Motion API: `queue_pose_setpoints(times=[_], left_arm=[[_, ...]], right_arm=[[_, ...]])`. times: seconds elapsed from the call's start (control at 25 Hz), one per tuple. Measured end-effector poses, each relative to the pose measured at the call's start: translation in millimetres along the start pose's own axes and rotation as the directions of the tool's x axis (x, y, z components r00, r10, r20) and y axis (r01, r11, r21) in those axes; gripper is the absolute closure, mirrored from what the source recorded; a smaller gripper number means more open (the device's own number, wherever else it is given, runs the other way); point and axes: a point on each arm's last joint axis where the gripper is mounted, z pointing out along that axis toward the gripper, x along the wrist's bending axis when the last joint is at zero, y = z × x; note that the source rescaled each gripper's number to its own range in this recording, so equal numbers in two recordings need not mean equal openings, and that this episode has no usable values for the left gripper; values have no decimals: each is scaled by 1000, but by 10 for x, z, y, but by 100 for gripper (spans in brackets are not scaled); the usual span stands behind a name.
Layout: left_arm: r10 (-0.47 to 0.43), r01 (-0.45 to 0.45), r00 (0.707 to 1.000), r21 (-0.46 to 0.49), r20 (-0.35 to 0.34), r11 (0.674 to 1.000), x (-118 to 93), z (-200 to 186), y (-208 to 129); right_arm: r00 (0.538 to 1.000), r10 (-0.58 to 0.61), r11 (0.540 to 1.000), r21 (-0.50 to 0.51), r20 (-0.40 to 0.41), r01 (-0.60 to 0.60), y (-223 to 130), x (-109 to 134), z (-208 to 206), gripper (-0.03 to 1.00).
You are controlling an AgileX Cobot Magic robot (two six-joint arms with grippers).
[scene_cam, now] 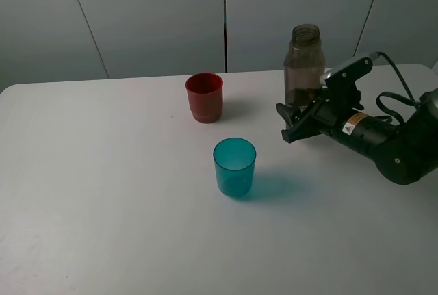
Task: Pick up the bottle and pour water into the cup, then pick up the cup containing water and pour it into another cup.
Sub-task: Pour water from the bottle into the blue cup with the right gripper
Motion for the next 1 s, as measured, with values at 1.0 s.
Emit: queue_pose_setpoints(times=[1.0], left_arm=[[0, 0, 1000, 0, 0, 1000, 0, 0, 0]], right_arm=[[938, -330, 943, -76, -105, 323, 90, 102, -23, 97]])
